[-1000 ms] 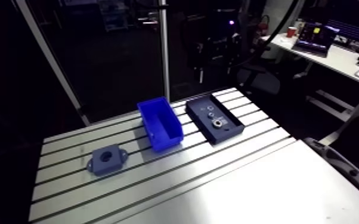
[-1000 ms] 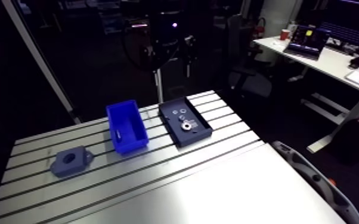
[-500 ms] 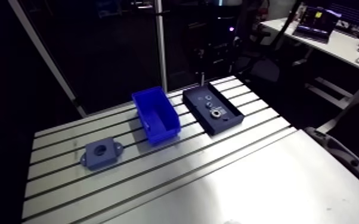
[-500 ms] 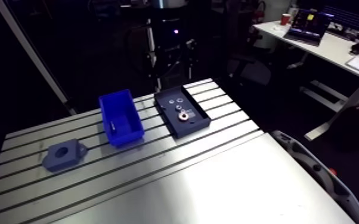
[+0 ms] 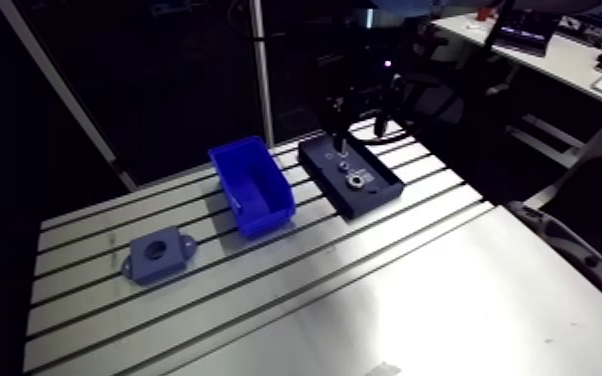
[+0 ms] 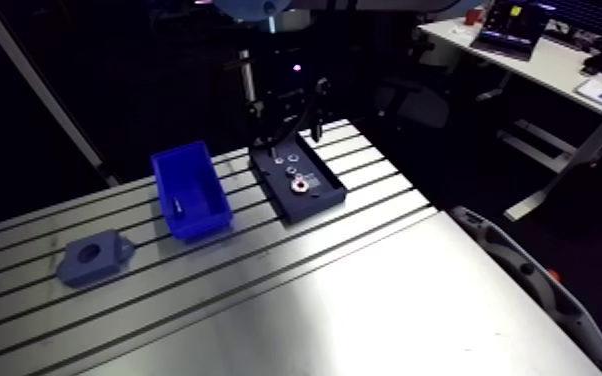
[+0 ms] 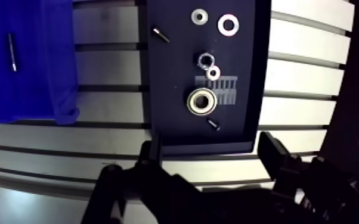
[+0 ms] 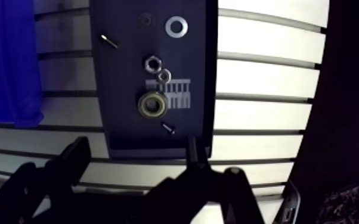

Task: Pick up the bearing and press it into the housing until flush.

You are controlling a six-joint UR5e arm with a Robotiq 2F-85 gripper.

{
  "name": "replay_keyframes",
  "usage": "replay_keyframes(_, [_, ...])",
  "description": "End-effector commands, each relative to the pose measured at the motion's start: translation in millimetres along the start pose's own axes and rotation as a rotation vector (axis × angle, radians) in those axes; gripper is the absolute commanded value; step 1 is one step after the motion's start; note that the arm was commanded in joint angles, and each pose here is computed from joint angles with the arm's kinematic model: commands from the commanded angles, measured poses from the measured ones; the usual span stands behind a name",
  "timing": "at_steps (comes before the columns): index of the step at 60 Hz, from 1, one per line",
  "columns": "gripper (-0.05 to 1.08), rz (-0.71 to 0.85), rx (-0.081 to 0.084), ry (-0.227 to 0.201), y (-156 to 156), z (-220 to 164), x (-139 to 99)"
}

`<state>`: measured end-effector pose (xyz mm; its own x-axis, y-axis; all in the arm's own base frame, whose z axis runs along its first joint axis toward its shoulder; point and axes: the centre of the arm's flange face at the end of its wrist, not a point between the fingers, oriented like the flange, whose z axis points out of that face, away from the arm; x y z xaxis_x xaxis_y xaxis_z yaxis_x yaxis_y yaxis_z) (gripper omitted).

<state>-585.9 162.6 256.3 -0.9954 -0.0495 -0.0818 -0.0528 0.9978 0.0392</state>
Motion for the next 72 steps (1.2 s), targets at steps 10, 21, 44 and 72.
replay_keyframes(10, [0.32, 0.012, 0.006, -0.007, 6, 27, 0])
replay_keyframes(21, [0.32, 0.014, 0.013, -0.018, 7, 38, -1])
replay_keyframes(44, [0.32, 0.025, 0.023, -0.038, 10, 60, -4])
replay_keyframes(72, [0.32, 0.018, -0.001, -0.021, 14, 75, 4])
